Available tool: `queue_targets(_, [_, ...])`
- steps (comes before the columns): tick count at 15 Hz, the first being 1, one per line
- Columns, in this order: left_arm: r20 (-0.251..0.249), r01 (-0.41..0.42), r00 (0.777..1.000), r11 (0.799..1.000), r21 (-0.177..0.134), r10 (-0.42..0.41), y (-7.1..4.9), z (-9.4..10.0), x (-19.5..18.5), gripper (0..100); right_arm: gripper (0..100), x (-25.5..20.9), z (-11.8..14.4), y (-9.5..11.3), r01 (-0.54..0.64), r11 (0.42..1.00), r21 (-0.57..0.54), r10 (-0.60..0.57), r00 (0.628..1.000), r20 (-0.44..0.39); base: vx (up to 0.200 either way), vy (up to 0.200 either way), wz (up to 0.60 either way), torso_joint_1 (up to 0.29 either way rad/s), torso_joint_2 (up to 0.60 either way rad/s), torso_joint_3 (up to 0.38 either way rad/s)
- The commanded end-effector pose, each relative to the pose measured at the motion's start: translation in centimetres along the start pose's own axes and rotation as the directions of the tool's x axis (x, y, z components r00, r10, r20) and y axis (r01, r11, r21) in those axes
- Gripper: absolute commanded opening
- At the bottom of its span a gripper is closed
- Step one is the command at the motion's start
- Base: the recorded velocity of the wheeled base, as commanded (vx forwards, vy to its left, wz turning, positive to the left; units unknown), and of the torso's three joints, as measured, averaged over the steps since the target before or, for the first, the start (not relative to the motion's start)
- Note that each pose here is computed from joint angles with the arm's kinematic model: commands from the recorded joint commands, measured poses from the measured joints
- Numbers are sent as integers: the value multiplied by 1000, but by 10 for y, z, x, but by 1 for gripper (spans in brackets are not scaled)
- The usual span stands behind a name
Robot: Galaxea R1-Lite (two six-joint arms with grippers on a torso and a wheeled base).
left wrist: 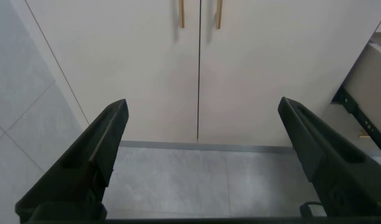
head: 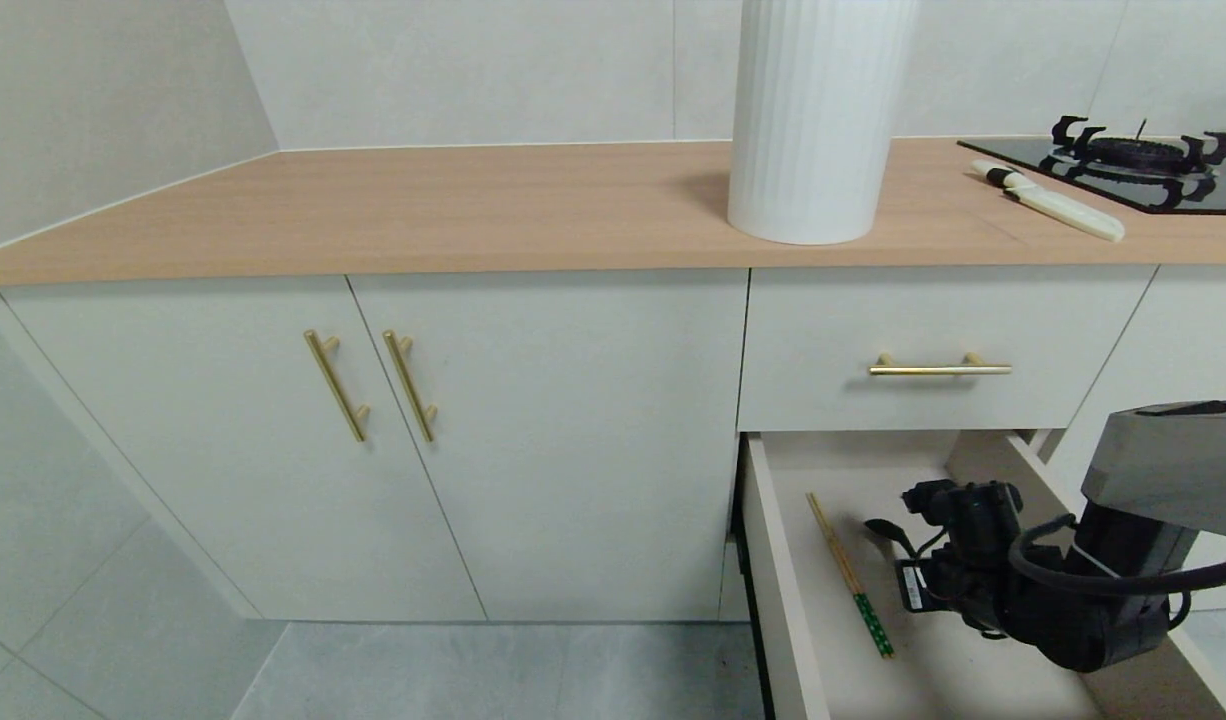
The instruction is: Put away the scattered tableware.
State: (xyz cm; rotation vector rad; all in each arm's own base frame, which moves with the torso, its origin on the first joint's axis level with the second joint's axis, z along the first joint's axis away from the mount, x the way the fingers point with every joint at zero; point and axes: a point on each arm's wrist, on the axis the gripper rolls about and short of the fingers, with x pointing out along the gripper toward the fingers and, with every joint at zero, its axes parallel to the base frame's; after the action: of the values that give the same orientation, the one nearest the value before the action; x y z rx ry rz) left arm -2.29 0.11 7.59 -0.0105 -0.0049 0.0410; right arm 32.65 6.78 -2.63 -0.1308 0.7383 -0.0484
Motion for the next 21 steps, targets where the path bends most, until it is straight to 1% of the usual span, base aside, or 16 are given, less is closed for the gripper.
queue_targets(1, [0,0,1000,1000,0,0,0,0,0,100,0,4,-4,0,1,1000,-3,-1,1000,-15,0,0,0,0,0,0])
queue_targets(7, [0,0,1000,1000,0,0,0,0,0,100,0,4,-4,0,1,1000,-3,-1,1000,-15,0,0,0,0,0,0])
queue_targets(8, [0,0,1000,1000,0,0,0,0,0,100,100,4,-5,1,2,1000,-3,-2,1000,-16,0,0,0,0,0,0])
queue_targets(14, [0,0,1000,1000,0,0,0,0,0,100,100,4,-4,0,1,1000,-2,-1,1000,-15,0,0,0,0,0,0])
queue_targets(17, [0,0,1000,1000,0,0,0,0,0,100,100,0,0,-2,4,1000,6,-4,1000,1,0,0,0,0,0,0])
queue_targets(20, [0,0,1000,1000,0,0,0,0,0,100,100,-29,25,-15,10,999,43,-14,996,87,0,0,0,0,0,0])
queue_targets(21, [0,0,1000,1000,0,0,0,0,0,100,100,-40,31,-18,10,999,49,-15,994,105,0,0,0,0,0,0])
